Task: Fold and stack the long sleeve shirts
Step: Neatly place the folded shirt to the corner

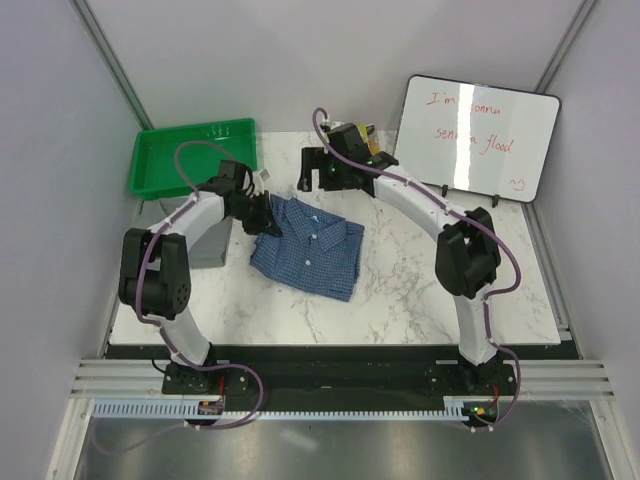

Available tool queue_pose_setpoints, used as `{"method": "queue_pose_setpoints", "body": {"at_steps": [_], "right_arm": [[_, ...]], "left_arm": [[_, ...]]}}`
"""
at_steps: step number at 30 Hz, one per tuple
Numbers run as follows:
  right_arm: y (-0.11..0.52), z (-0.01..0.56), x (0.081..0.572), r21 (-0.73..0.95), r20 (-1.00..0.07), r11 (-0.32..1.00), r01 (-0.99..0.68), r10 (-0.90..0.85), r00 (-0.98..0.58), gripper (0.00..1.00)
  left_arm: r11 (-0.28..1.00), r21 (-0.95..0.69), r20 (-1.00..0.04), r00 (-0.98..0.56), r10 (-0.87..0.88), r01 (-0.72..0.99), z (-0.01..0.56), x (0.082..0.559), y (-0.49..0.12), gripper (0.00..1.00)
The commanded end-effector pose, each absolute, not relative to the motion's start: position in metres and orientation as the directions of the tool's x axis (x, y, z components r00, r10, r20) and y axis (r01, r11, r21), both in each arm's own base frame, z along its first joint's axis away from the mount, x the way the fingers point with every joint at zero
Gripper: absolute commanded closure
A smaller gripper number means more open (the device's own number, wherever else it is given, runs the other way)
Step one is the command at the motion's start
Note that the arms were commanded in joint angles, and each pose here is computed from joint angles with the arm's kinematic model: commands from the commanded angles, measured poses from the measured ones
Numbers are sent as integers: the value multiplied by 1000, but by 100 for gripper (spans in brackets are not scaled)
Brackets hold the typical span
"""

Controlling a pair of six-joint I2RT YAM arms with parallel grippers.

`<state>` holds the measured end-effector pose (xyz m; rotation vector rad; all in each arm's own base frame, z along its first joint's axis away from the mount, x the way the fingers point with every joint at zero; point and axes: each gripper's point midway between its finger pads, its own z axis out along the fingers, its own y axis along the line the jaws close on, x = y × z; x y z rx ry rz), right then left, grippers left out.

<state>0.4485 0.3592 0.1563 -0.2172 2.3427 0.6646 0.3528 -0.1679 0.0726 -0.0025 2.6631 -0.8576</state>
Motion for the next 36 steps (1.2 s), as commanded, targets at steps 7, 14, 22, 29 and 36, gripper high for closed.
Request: {"method": "queue_pose_setpoints", "body": {"at_steps": [7, 14, 22, 29, 36], "right_arm": [[320, 206, 458, 301, -767, 873, -384, -17, -641, 2], [314, 198, 454, 290, -755, 879, -379, -34, -655, 2], [315, 194, 452, 293, -748, 876, -384, -41, -663, 2], [315, 189, 449, 296, -736, 878, -376, -41, -676, 2], [312, 186, 447, 294, -731, 881, -370, -42, -681, 2]], "left_arm": [[957, -200, -336, -932, 136, 211, 149, 352, -67, 98], [971, -126, -402, -905, 139, 205, 189, 363, -31, 98], [981, -42, -472, -869, 150, 192, 223, 372, -1, 98], [982, -37, -515, -846, 139, 184, 242, 374, 10, 98], [977, -64, -537, -833, 137, 201, 251, 372, 6, 98]]}}
